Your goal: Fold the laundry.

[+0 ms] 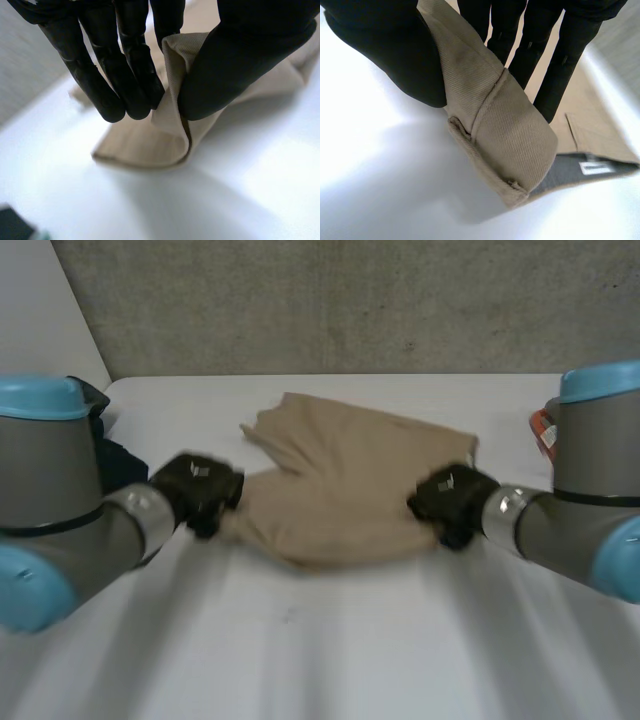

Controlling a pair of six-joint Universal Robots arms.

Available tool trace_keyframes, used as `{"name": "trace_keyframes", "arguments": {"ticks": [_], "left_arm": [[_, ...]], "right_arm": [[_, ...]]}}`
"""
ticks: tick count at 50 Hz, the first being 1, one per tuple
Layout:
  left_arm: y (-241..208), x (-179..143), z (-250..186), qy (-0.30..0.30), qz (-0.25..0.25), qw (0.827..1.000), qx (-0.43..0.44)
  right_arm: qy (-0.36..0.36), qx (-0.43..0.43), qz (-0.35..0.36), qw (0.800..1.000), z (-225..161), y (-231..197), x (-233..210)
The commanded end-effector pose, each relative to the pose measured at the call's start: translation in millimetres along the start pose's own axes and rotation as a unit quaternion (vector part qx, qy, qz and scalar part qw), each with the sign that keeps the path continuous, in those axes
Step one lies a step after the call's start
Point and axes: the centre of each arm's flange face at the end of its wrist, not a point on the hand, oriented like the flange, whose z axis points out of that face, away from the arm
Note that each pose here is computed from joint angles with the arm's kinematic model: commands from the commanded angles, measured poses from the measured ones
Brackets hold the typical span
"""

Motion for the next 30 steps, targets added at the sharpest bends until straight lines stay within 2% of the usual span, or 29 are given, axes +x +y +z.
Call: {"name": "trace_keyframes", "arguments": {"ticks": [1,6,10,13,14,18,22,26,30], "left_arm": [[32,28,-73,0.106,0.076,0.982,-0.140],[34,38,-88,0.138,0.125,0.974,-0.127],[17,31,-55,0.105,0.158,0.980,-0.067],[-1,25,-31,0.073,0.167,0.983,-0.026],[-16,21,-15,0.048,0.170,0.984,0.009],[-59,15,28,-0.011,0.161,0.981,0.108],[-94,11,70,-0.064,0.145,0.968,0.196],[-106,6,109,-0.108,0.135,0.958,0.230],[-100,11,135,-0.126,0.134,0.958,0.219]], "right_arm": [[-0.161,-0.147,-0.035,0.975,-76,16,-31],[-0.152,-0.146,-0.046,0.976,-84,20,-31],[-0.095,-0.123,-0.012,0.988,-62,23,-13],[-0.005,-0.097,0.052,0.994,-38,28,17],[0.044,-0.087,0.082,0.992,-28,32,31],[0.146,-0.049,0.117,0.981,-13,36,56],[0.200,0.008,0.104,0.974,1,33,67],[0.242,0.069,0.090,0.964,21,33,81],[0.276,0.101,0.084,0.952,42,37,89]]}}
